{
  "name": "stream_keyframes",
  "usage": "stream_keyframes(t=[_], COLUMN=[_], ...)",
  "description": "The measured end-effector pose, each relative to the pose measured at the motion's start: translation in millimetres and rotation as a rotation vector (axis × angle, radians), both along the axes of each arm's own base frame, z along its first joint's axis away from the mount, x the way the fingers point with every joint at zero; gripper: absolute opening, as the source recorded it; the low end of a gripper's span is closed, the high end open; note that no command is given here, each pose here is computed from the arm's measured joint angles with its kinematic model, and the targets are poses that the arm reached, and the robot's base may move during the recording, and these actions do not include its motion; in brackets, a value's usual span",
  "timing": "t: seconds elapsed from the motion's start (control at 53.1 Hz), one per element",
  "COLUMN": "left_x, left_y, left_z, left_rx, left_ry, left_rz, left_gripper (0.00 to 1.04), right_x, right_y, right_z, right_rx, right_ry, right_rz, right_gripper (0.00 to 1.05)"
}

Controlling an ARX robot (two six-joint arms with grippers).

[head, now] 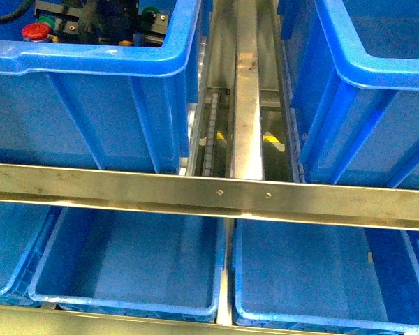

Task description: Pick red and yellow buttons and place in box

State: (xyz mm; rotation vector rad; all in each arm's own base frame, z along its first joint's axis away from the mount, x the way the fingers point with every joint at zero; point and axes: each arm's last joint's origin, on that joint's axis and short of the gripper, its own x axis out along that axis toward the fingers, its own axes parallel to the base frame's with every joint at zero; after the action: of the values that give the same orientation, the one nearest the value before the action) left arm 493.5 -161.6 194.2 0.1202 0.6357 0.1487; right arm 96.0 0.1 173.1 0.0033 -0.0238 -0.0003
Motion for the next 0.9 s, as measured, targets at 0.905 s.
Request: stream_keyframes(t=[0.905], left_x=[-156], left_y=[76], left_z=[63], left_rx=[-1.313], left_ry=[-0.418], left_rz=[-0.571], left_gripper=[0.34], right_x=[0], right_y=[0], right_z=[0], right_rx=[0.000], right_ry=[0.000], right_rz=[-0.001], right_gripper=[0.99])
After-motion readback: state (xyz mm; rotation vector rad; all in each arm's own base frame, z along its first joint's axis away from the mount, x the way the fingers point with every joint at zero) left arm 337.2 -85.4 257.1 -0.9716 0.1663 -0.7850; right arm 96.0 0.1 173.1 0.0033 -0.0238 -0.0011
